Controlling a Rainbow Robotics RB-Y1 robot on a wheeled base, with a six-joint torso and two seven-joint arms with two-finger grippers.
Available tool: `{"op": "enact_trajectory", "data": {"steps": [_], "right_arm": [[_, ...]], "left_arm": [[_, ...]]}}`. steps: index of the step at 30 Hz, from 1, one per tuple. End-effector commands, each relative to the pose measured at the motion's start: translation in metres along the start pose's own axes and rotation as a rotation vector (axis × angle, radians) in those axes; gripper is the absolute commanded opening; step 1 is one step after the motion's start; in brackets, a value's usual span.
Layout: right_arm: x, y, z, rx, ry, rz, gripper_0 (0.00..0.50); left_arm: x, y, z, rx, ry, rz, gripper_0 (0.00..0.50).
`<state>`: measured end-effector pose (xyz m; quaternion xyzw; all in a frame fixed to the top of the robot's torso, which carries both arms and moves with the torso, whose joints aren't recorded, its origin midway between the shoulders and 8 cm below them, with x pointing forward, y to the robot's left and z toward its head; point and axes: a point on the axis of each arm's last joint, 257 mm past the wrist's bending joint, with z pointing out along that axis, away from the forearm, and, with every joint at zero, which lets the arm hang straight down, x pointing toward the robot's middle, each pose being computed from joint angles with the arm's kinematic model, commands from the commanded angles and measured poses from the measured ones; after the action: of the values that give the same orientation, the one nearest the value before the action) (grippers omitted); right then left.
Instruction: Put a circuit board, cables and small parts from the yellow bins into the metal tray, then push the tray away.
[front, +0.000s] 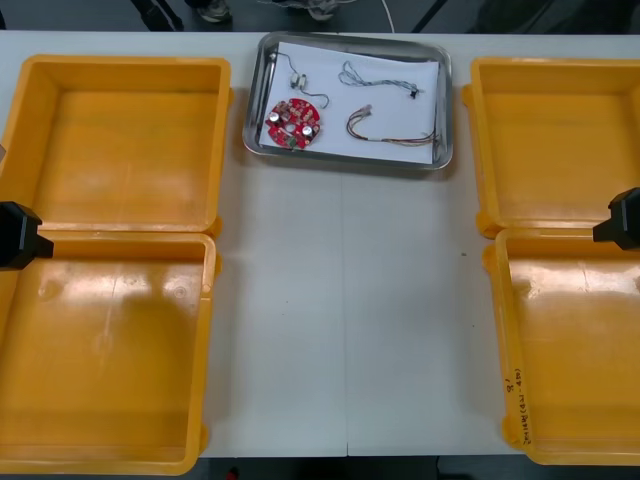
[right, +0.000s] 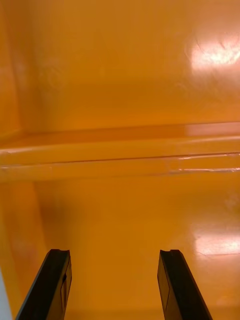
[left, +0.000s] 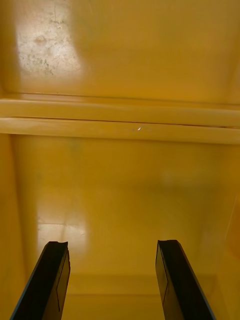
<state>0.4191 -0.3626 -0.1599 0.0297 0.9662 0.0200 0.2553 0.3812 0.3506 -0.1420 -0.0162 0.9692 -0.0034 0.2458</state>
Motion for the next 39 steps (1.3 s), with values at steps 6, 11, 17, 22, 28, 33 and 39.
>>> {"op": "enact_trajectory", "data": {"steps": [6,11,17,22,28,33,39], "right_arm": [[0.012,-0.047,-0.005,0.070,0.023,0.017,0.500],[0.008,-0.056,-0.013,0.083,0.008,0.033,0.500],[0.002,-0.061,-0.020,0.077,-0.013,0.052,0.500],[0.001,-0.062,-0.023,0.072,-0.017,0.060,0.500],[0.001,-0.062,-0.023,0.069,-0.020,0.070,0.500],[0.005,-0.062,-0.021,0.073,-0.005,0.067,0.500],[0.005,-0.062,-0.021,0.073,-0.005,0.067,0.500]], "left_arm": [[-0.004,0.014,-0.014,-0.044,-0.026,0.092,0.500],[-0.004,0.014,-0.014,-0.044,-0.026,0.092,0.500],[-0.004,0.014,-0.014,-0.044,-0.026,0.092,0.500],[-0.004,0.014,-0.014,-0.044,-0.026,0.092,0.500],[-0.004,0.014,-0.014,-0.044,-0.026,0.092,0.500],[-0.004,0.014,-0.014,-0.044,-0.026,0.092,0.500],[-0.004,0.014,-0.014,-0.044,-0.026,0.092,0.500]]}}
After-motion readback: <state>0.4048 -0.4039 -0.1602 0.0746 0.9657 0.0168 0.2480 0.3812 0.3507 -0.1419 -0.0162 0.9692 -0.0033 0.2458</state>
